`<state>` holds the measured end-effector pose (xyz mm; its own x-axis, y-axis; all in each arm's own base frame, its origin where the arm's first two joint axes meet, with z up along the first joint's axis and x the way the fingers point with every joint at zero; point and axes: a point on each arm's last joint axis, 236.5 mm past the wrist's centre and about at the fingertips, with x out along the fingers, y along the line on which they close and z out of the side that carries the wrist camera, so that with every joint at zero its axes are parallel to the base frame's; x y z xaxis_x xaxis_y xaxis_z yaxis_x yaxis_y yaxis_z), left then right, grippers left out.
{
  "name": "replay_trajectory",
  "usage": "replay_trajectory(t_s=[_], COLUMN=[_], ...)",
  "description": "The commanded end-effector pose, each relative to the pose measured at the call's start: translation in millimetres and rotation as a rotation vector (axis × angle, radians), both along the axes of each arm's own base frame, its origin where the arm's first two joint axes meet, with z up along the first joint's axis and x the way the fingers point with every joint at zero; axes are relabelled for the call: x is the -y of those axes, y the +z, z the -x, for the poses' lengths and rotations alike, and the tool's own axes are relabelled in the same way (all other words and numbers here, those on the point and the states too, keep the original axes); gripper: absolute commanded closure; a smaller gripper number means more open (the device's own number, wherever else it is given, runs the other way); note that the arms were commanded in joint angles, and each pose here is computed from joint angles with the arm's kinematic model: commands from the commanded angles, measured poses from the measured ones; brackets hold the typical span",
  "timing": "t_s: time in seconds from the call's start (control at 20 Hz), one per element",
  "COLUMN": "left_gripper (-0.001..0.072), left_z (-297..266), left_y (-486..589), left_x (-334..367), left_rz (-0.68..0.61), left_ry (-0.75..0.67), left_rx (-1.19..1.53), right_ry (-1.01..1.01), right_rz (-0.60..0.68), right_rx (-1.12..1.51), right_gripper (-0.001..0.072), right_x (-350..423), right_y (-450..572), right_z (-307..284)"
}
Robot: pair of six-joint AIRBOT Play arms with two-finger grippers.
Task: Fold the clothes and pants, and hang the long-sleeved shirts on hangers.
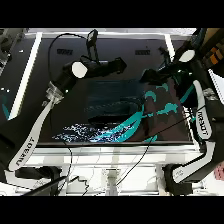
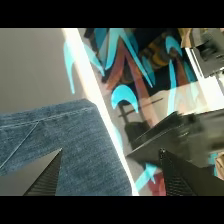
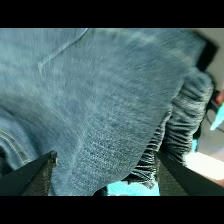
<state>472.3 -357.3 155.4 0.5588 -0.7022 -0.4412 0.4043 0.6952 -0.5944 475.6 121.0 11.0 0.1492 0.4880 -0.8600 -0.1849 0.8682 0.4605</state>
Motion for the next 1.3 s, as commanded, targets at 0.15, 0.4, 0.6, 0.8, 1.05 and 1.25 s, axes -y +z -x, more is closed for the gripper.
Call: replay_trajectory(t_s=[0.15, 0.4, 0.6, 0.8, 1.05, 1.25], left_gripper=[0.0003, 0.0003, 0.0003, 0.0003, 0.0267, 0.0295], left_z=[0, 5, 5, 4, 4, 4], left_y=[-16, -27, -27, -27, -27, -27], left_x=[-17, -22, -22, -23, -22, -23], left_rz=[-0.118, -0.174, -0.182, -0.181, -0.181, -0.185], left_ry=[-0.018, -0.037, -0.038, -0.037, -0.037, -0.036], left_rx=[0.007, -0.005, -0.002, -0.001, -0.001, 0.001], right_ry=[0.023, -0.081, -0.139, -0.147, -0.116, -0.083], right_rz=[0.173, 0.167, 0.060, -0.080, -0.251, -0.364], right_rx=[-0.097, -0.236, -0.279, -0.392, -0.471, -0.373], right_gripper=[0.0024, 0.0026, 0.0027, 0.0027, 0.0037, 0.0039], right_x=[-4, 24, 41, 53, 6, -61], right_y=[-55, -81, -90, -96, -111, -109], right_z=[9, 18, 14, 28, 30, 9])
